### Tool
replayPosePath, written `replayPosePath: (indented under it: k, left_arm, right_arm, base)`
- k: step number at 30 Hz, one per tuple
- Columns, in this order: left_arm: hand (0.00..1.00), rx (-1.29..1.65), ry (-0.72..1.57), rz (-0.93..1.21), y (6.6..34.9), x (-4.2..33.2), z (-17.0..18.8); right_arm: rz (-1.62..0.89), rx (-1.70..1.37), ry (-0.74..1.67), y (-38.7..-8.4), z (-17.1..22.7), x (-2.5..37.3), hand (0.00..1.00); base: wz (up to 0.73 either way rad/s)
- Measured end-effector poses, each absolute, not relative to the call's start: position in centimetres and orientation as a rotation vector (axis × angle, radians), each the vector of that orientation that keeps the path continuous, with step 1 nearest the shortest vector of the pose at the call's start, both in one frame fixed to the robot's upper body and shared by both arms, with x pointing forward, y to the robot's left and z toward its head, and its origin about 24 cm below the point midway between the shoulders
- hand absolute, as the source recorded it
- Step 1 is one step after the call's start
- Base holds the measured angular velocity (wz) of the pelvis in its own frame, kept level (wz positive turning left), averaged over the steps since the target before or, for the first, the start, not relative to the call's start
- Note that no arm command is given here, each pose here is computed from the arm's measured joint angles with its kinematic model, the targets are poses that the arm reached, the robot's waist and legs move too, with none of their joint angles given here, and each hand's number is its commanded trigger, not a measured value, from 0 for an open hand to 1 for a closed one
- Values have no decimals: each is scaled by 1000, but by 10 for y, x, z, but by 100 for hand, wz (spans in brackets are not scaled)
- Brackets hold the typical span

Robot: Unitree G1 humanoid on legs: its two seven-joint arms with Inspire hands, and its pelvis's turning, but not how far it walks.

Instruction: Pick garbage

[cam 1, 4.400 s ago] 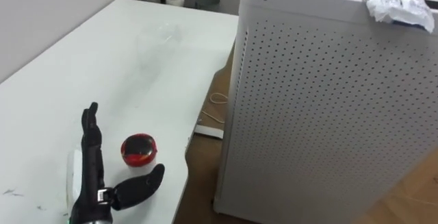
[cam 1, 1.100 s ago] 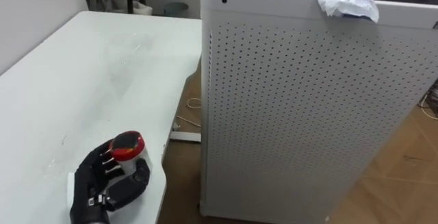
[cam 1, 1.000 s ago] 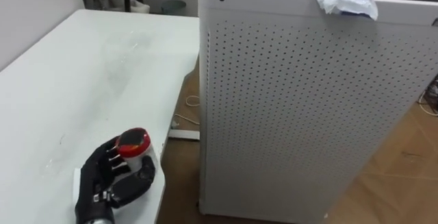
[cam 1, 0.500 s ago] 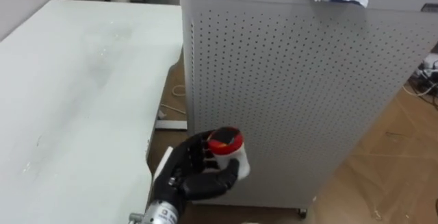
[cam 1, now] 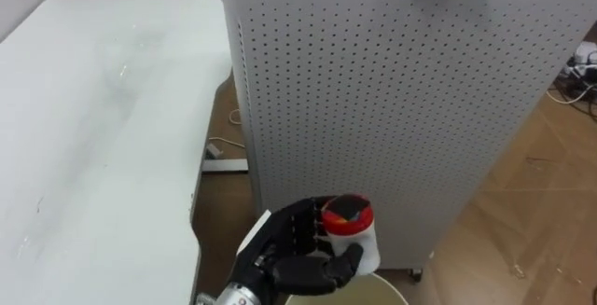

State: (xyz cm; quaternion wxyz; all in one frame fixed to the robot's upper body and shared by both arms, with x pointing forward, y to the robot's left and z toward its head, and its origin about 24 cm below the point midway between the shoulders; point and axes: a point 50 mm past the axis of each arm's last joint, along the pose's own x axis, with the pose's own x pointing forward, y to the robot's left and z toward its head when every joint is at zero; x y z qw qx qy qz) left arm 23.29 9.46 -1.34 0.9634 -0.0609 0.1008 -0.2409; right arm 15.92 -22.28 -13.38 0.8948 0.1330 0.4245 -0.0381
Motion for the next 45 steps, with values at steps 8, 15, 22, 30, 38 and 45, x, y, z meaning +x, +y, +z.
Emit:
replayPosePath:
  k: [8, 15, 22, 30, 38, 45]
  left_arm:
    - [77, -104, 284, -511, 92, 225, -31]
    - [0, -103, 320, -547, 85, 219, -39]
    - [0, -99, 366, -551, 84, 214, -49]
    - [0, -90, 379, -564, 83, 212, -51]
    - [0, -89, 382, -575, 82, 210, -52]
    - [0, -77, 401, -574, 88, 206, -56]
  right_arm:
    - [-111, 254, 869, -227, -131, 166, 100]
    - [-134, 242, 882, -230, -133, 163, 100]
    - [-147, 235, 884, -231, -133, 163, 100]
    - [-159, 212, 905, -232, -135, 160, 100]
    - [-157, 215, 905, -231, -135, 159, 100]
    - [-160, 216, 916, -231, -137, 154, 100]
  base:
    - [-3]
    - [-4]
    - [-2]
    - [0]
    - [-1]
    - [0]
